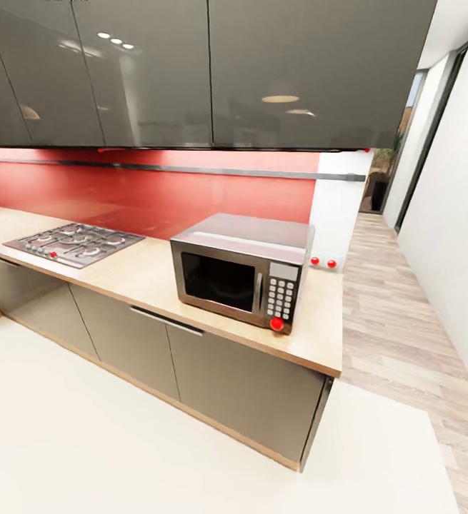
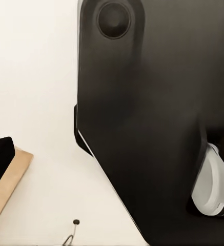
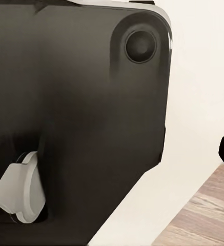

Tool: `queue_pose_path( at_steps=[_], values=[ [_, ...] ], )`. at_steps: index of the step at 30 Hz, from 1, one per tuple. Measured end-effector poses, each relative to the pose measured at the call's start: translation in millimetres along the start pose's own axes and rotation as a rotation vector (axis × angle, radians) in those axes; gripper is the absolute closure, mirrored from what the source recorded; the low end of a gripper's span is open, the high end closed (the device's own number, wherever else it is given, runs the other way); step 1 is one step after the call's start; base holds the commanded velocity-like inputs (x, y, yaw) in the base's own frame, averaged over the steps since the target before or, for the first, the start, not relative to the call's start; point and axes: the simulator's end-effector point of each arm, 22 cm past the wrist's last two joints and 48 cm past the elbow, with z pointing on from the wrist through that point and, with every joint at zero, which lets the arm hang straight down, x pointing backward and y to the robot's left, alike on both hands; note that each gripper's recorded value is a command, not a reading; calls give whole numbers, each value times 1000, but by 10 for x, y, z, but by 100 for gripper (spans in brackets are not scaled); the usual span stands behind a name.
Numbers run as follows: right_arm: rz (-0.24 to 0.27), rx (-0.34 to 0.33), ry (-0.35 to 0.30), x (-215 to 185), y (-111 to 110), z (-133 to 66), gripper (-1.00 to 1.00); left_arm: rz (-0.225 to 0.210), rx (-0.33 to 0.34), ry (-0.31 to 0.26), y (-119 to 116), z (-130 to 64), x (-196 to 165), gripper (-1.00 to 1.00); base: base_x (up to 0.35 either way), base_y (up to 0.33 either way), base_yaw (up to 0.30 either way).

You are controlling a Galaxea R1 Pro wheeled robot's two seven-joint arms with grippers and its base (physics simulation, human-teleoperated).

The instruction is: Set up a coffee station on the kitchen countertop: keep the coffee maker on the countertop, move the bottle of coffee from the kitchen shelf to the counter next to the coffee maker, place a paper coffee filter on top of the coffee maker, put the saucer next to the coffee maker with the coffee cup on the saucer, and place the electric kettle next to the coffee maker.

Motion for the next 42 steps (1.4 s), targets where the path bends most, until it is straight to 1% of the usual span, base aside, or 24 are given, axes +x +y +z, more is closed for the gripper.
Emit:
queue_pose_path(
  at_steps=[25, 27, 31, 42],
  values=[
    [1, 0, 23, 162, 8, -264, -100, 0, -3, 21, 25, -269, 161, -100, 0, 0, 238],
    [1, 0, 25, 175, 8, -284, -100, 0, -3, 16, 23, -288, 160, -100, 0, 0, 250],
    [1, 1, 29, 201, 8, -321, -100, 0, -3, -11, 25, -325, 118, -100, 0, 0, 250],
    [1, 1, 37, 274, 11, -417, -100, 0, -5, -9, 43, -423, 177, -100, 0, 0, 250]
  ],
)
